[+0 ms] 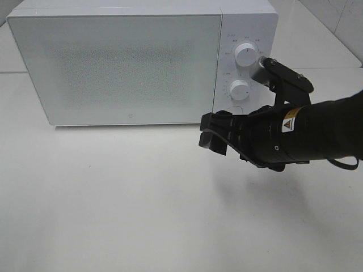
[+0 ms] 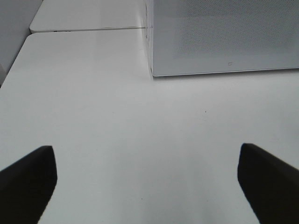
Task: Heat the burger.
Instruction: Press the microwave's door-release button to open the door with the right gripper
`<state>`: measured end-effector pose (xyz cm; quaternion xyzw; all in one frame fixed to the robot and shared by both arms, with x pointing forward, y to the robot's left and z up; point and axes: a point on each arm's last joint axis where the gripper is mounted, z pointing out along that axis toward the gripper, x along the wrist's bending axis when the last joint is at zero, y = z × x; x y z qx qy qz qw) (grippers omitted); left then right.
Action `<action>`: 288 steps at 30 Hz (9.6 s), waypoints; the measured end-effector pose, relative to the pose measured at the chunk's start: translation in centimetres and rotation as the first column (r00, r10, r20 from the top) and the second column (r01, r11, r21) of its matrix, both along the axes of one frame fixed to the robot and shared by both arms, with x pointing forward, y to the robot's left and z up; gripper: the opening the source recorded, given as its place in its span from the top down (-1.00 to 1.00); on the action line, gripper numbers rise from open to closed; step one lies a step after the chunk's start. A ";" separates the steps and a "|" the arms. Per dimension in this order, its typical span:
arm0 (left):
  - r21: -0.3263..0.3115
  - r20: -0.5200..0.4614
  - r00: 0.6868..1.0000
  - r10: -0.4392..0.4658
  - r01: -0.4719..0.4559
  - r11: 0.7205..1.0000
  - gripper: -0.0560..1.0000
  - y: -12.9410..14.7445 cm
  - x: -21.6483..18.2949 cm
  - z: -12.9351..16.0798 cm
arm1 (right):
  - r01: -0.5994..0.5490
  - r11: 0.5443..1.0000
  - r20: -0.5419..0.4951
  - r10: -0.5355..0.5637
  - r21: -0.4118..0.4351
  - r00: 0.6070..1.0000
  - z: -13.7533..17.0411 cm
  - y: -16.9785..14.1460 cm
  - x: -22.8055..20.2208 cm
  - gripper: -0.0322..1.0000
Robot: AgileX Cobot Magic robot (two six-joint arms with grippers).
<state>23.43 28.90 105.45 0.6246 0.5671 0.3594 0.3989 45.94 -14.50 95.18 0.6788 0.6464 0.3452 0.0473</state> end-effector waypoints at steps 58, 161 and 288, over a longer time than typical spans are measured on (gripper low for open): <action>0.000 0.000 1.000 0.000 0.000 1.000 -0.94 0.0 0.0 0.0 | -0.028 0.949 0.511 0.195 -0.315 0.838 13.3 -15.4 -25.5 -0.51; 0.000 0.000 1.000 0.000 0.000 1.000 -0.94 0.0 0.0 0.0 | 0.306 0.941 0.803 -0.073 -0.140 0.592 4.6 -12.7 -2.5 -0.50; 0.000 0.000 1.000 0.000 0.000 1.000 -0.94 0.0 0.0 0.0 | 0.760 0.163 -0.284 -0.862 0.630 0.420 -9.6 0.4 10.6 0.91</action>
